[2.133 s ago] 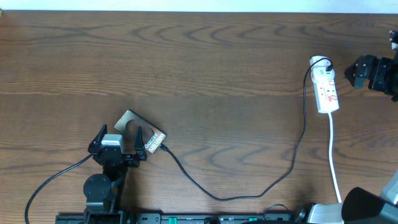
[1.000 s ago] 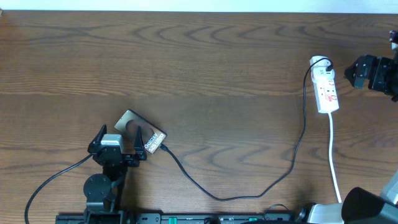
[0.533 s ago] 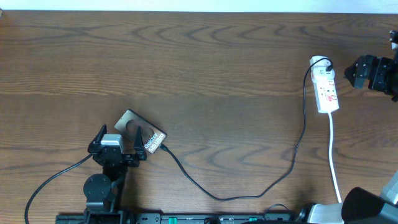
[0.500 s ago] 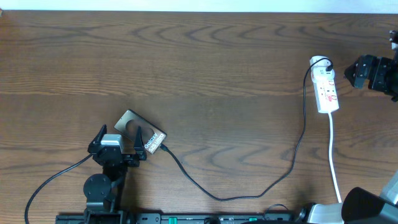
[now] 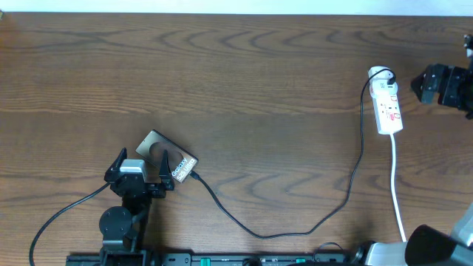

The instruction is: Plug charger to phone and switch on socket

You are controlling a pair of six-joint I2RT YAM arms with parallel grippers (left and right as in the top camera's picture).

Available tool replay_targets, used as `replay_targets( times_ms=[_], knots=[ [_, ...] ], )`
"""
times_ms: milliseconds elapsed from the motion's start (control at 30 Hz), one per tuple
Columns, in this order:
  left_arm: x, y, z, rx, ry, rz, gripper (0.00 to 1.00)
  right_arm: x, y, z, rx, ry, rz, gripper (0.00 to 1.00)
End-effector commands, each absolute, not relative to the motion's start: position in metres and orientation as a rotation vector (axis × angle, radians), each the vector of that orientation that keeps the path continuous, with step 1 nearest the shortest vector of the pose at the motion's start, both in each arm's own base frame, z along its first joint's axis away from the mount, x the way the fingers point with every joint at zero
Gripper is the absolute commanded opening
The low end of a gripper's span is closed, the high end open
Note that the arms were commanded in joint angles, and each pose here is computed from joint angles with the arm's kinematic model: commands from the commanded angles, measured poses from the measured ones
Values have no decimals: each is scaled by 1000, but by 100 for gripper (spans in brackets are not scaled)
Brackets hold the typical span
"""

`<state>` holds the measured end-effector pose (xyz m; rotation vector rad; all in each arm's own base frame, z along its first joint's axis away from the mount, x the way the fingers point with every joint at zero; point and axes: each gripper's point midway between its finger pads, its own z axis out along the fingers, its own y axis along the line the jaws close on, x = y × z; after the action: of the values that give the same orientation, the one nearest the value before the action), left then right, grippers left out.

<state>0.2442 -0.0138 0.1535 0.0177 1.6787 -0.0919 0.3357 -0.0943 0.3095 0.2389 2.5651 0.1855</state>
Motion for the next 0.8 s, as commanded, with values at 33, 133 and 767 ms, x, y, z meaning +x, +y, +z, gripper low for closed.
replay_targets(
  times_ms=[33, 133, 767],
  knots=[
    [244, -12, 138, 4, 1720, -93, 91, 336, -71, 324, 140, 2479, 167, 99],
    [244, -12, 138, 4, 1720, -93, 91, 339, -52, 323, 54, 2417, 163, 99],
    [244, -12, 138, 4, 1720, -93, 92, 319, 37, 227, -293, 1997, 185, 99]
  ],
)
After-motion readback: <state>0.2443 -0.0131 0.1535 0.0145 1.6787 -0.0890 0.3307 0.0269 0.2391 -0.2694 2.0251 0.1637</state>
